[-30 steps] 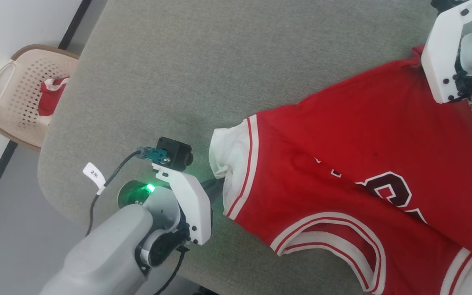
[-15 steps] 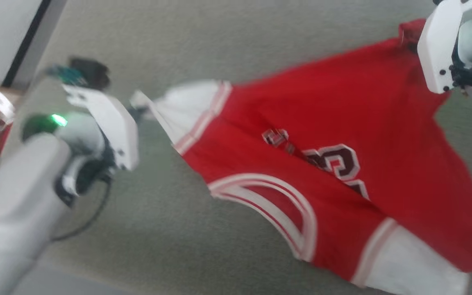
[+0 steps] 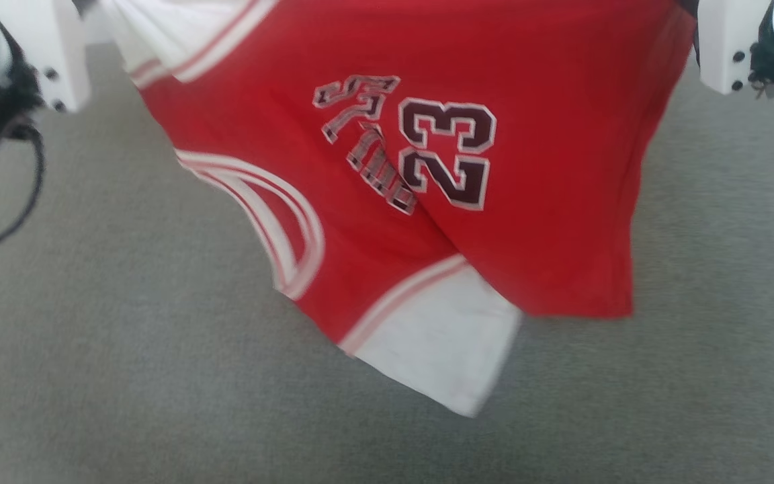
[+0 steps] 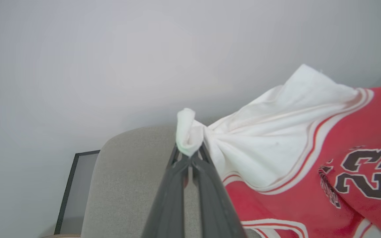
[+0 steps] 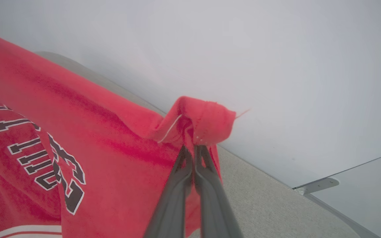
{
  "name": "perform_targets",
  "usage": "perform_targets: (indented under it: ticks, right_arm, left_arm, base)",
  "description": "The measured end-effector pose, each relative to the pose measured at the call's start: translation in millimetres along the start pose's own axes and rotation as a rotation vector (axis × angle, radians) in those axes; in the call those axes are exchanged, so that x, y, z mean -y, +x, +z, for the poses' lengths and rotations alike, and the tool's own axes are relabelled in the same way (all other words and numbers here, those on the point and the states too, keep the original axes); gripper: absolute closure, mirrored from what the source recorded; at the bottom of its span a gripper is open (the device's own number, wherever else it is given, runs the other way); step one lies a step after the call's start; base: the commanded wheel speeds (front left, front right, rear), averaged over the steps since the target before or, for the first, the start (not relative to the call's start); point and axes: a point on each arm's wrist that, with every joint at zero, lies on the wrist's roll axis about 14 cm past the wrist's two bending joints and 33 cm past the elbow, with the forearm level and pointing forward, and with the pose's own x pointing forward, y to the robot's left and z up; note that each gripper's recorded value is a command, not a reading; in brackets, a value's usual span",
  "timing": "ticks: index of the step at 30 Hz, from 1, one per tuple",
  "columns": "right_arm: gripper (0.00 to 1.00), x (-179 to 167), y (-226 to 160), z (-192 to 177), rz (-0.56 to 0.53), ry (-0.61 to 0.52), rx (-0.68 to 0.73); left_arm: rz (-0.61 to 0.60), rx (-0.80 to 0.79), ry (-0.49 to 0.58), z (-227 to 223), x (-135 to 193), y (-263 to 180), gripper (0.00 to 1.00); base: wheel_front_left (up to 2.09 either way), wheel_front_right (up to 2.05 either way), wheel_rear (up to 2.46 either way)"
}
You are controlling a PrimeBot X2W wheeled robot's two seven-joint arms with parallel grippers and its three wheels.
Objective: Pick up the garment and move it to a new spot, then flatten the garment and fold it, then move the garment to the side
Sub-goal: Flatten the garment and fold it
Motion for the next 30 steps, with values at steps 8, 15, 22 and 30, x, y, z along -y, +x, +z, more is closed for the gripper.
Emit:
perform_targets:
  ticks: [8, 15, 22, 30]
  right_arm:
    - [1.0, 18.5, -50.3, 43.7, -0.088, -0.012, 0.129]
    - [1.0, 44.6, -43.2, 60.4, -0.17, -0.001, 0.223]
    - [1.0, 75.3, -13.3, 84.5, -0.263, -0.05, 0.375]
    - [1.0, 102.1, 22.8, 100.0, -0.35, -0.178, 0.549]
  left_arm:
    - [-0.027, 0.136, 0.042, 71.8, 15.4, -13.1, 1.0]
    - [-0.025, 0.291, 0.079, 115.2, 24.9, 6.6, 1.0]
    - [0.023, 0.534, 0.084, 174.0, 24.6, 36.1, 1.0]
    - [0.024, 0.853, 0.112, 221.7, 42.1, 59.5, 1.0]
  base:
    - [0.0, 0.0, 0.0]
    - [0.0, 0.0, 0.0]
    - [0.0, 0.0, 0.0]
    - [0.0, 0.0, 0.0]
